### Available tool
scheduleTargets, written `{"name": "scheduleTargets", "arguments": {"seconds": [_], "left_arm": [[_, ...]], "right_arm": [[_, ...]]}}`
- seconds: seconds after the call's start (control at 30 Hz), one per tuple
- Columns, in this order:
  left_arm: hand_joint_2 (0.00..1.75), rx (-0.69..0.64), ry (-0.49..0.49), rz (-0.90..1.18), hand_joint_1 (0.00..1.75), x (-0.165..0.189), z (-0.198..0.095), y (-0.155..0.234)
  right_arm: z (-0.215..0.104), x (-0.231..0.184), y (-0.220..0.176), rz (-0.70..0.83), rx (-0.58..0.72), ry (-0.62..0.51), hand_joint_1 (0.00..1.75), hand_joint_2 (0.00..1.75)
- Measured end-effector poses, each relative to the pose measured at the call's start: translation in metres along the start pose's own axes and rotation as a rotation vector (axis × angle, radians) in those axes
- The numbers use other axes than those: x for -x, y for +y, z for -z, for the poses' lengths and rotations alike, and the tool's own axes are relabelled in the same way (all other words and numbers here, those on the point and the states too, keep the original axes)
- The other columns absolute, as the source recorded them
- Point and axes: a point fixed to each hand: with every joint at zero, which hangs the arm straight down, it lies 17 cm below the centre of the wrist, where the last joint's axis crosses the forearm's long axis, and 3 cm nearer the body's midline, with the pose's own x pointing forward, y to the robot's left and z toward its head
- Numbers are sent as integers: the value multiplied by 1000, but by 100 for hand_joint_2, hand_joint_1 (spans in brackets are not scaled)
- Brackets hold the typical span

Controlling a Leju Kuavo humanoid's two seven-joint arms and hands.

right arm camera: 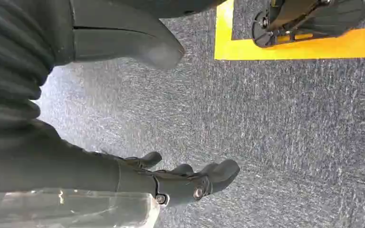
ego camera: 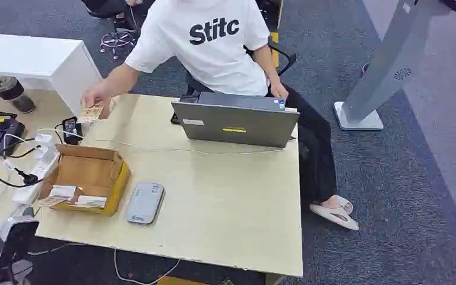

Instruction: Pass the card to the sensor for recognition and then transmit it.

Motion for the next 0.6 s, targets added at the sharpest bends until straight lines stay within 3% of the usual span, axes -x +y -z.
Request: {"name": "scheduleTargets", "arguments": {"seconds": [0.27, 0.6], "left_arm": [[175, 14, -103, 63, 0, -35, 15, -5], [175, 0, -168, 132, 0, -66, 57, -22]], "right_arm": [[0, 1, 0, -10, -1, 4, 0, 175], [-1, 3, 3, -38, -18, 12, 0, 175]]}}
